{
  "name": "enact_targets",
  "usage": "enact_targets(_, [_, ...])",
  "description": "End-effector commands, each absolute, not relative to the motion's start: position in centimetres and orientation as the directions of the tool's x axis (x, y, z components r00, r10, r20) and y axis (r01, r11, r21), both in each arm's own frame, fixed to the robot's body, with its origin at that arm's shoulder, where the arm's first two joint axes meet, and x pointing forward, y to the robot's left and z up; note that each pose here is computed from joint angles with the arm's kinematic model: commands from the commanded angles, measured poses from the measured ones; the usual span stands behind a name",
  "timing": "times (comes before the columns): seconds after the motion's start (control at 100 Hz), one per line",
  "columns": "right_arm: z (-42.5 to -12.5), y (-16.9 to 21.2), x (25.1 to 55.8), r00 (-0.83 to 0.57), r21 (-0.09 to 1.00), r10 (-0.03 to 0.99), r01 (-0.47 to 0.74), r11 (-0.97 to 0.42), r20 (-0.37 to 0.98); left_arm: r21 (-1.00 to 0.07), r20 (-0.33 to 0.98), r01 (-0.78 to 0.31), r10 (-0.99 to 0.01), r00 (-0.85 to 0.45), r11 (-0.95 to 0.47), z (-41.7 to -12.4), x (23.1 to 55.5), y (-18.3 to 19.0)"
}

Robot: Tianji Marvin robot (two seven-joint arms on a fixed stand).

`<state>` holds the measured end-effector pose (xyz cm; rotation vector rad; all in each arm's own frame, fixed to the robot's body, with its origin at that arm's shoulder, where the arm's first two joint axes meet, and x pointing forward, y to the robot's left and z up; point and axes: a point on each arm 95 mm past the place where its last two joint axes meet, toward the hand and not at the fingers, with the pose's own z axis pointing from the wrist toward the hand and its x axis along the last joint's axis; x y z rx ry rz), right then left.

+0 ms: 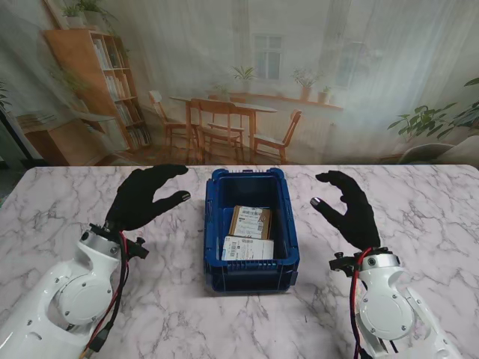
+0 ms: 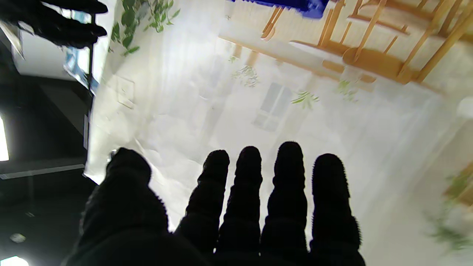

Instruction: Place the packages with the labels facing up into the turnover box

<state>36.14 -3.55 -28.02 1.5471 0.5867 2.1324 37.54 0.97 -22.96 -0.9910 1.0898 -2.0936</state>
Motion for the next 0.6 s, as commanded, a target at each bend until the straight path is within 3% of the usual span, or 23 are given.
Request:
enact_targets(0.0, [-28.7,-3.3,36.5,-0.268,0.609,0.614,-0.112,-0.785,0.742,-0.841,0.412,0.104,-0.753,-0.513,-0.531,-26.0,37.8,1.1])
enact_targets(0.11, [-29.6,-3.0,36.9,-0.259,0.613,0.610,-0.081,-0.786,0.749,-0.804,0.471,0.117,-0.744,-0.474,-0.584,-28.2,39.1,1.1])
enact_targets(0.29, [-31.1,-3.0,37.5,-0.232,0.612,0.609,-0.068,-0.788,0.759,-0.778,0.577,0.017,-0.724,-0.379,-0.629,-31.2,40.4,1.0])
enact_targets(0.37, [-31.4,-3.1,37.6,-0.228,0.613,0.612,-0.073,-0.787,0.758,-0.787,0.583,-0.027,-0.728,-0.361,-0.616,-31.5,40.4,1.1])
enact_targets(0.59, [-31.5,-3.6,38.0,-0.224,0.619,0.619,-0.081,-0.781,0.753,-0.805,0.562,-0.012,-0.758,-0.331,-0.593,-31.9,40.4,1.8])
